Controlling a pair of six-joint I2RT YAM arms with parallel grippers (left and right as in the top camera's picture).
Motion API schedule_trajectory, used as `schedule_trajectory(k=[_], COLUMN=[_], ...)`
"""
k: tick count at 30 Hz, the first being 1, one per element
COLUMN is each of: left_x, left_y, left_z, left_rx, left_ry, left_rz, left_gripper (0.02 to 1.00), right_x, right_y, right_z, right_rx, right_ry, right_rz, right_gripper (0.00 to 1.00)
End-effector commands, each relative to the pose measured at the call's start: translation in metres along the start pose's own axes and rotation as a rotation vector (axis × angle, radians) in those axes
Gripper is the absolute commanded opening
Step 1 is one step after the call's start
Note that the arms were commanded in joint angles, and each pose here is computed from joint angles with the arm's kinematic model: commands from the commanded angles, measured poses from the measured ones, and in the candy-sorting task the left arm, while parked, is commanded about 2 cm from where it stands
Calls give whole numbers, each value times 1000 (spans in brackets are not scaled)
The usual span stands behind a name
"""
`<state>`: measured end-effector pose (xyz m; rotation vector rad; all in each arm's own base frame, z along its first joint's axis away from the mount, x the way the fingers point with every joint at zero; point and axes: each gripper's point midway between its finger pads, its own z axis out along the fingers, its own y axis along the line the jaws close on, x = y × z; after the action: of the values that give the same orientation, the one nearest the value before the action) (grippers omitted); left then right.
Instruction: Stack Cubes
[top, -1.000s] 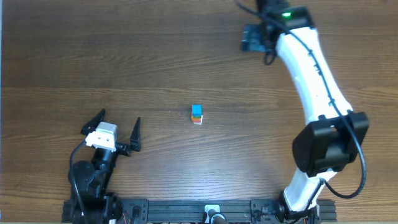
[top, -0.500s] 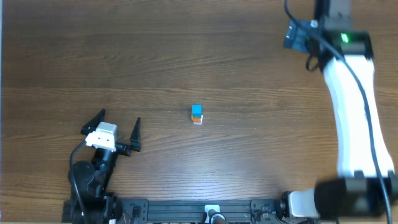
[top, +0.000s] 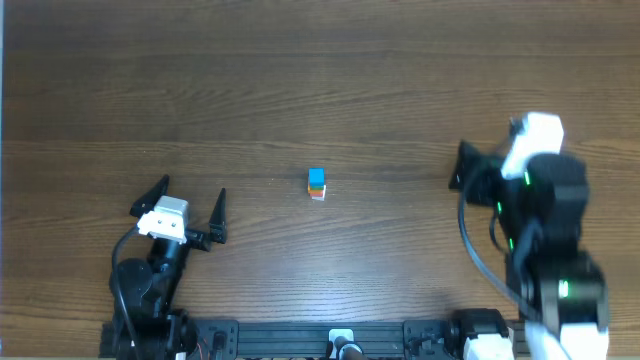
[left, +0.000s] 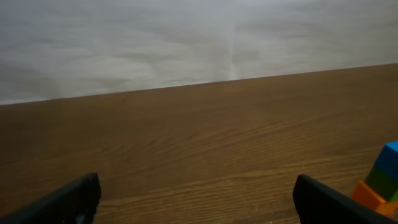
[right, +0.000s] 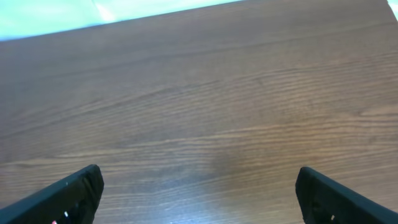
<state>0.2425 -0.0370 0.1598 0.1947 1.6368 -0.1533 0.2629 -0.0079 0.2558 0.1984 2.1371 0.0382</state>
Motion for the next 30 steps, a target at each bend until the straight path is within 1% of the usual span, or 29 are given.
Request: schedule_trajectory(k=[1, 4, 9, 12, 15, 20, 25, 30], left_x=[1, 1, 1, 1, 1, 1, 1, 1], left_y=[0, 0, 0, 0, 0, 0, 0, 0], left_z=[0, 0, 0, 0, 0, 0, 0, 0], left_rx=[5, 5, 5, 5, 5, 5, 5, 5], left_ry=[-1, -1, -1, -2, -1, -1, -1, -1], left_rz=[14, 14, 14, 14, 14, 14, 14, 14], left_gripper=[1000, 998, 1000, 1000, 1000, 1000, 998, 1000], right_x=[22, 29, 36, 44, 50, 55, 49, 52], right_y=[3, 9, 8, 10, 16, 15, 15, 16], right_z=[-21, -32, -36, -32, -27, -17, -13, -1], right_rx=[-94, -143, -152, -167, -203, -206, -205, -206], right_ry=[-101, -193, -320, -359, -389, -450, -560, -606], right_rz=[14, -58, -74, -113, -153, -161, -170, -177], right_gripper=[993, 993, 993, 991, 993, 993, 991, 991])
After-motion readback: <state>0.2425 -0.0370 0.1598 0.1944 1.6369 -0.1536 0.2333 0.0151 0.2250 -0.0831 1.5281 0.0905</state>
